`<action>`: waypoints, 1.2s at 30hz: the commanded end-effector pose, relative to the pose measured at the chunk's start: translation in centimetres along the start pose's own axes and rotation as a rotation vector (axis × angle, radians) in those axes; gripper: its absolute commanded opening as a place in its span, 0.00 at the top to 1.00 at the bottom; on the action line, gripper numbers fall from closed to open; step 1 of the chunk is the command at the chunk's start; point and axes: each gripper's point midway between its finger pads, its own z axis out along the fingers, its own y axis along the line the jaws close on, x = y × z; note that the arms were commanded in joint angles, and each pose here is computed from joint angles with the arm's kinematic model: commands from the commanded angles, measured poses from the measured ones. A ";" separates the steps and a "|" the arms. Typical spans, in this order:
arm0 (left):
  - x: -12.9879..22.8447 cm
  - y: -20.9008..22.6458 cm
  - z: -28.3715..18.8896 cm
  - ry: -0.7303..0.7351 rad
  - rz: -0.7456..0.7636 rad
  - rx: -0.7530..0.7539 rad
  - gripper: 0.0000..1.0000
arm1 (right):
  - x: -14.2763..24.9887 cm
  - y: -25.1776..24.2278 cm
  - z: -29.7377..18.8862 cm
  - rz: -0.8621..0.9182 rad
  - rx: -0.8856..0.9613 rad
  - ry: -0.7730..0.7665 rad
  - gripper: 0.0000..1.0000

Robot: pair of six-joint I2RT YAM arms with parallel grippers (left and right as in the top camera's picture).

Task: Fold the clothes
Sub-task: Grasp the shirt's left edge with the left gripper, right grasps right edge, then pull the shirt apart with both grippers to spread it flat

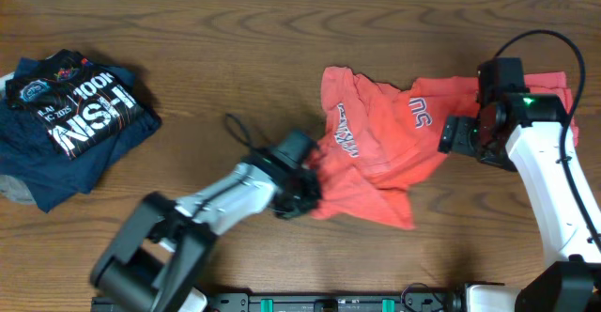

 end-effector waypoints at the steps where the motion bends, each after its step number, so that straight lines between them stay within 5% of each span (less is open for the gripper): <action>1: -4.1 1.6 -5.7 -0.127 0.037 0.027 0.94 | -0.3 -1.3 -0.4 0.033 0.006 -0.009 0.04; 10: -6.9 7.3 -16.2 -0.362 -0.139 0.096 0.94 | -0.6 -2.1 0.1 0.096 -0.031 0.012 0.08; 20: -6.2 7.7 -16.0 -0.338 -0.153 0.083 0.94 | -1.8 -3.3 4.3 0.299 0.007 0.066 0.09; 30: -6.0 7.9 -15.8 -0.330 -0.158 0.079 0.94 | -2.6 -3.7 11.3 0.393 -0.013 0.170 0.21; 32: -6.0 7.8 -15.8 -0.333 -0.156 0.080 0.94 | -2.5 -3.6 12.3 0.392 -0.008 0.185 0.29; 34: -6.1 7.8 -15.8 -0.336 -0.155 0.081 0.94 | -2.5 -3.6 12.9 0.392 -0.006 0.192 0.50; 36: -6.2 7.8 -15.9 -0.340 -0.153 0.084 0.94 | -2.6 -3.6 13.1 0.392 -0.006 0.192 0.89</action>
